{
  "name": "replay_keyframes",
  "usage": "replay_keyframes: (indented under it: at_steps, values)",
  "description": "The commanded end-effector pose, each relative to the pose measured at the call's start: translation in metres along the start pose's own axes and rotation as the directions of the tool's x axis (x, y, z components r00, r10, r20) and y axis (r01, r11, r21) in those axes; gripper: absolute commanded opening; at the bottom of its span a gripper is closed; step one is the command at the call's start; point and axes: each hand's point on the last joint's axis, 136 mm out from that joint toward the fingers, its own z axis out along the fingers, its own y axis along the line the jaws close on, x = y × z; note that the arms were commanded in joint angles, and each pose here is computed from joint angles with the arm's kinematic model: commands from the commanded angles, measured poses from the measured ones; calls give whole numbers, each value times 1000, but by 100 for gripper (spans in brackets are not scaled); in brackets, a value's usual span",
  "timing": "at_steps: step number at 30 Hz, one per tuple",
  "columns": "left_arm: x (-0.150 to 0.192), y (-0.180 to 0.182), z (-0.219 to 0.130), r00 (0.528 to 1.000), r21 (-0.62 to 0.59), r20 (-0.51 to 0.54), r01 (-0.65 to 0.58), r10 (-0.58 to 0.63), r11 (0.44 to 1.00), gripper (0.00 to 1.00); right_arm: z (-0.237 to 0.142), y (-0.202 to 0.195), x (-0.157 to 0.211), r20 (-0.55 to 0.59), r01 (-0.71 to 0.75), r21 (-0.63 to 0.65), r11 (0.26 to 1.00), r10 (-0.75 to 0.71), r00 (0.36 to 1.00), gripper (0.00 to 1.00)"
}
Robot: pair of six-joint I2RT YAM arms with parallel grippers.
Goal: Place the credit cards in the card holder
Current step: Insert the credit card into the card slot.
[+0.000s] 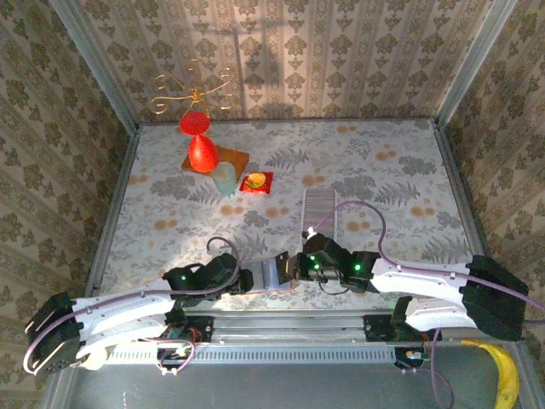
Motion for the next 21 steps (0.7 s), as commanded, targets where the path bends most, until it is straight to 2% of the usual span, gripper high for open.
replay_keyframes:
  at_steps: [1, 11, 21]
  values:
    - [-5, -11, -2, 1000, 27, 5, -14, 14, 1000, 65, 5, 11, -10, 64, -6, -4, 1000, 6, 998, 0]
    - [2, -2, 3, 1000, -9, -18, -13, 13, 1000, 53, 37, 20, -6, 85, -19, -18, 1000, 21, 996, 0]
    - [5, 5, 7, 1000, -28, -18, -1, 1, 1000, 44, 49, 20, -1, 81, -34, -4, 999, 34, 996, 0]
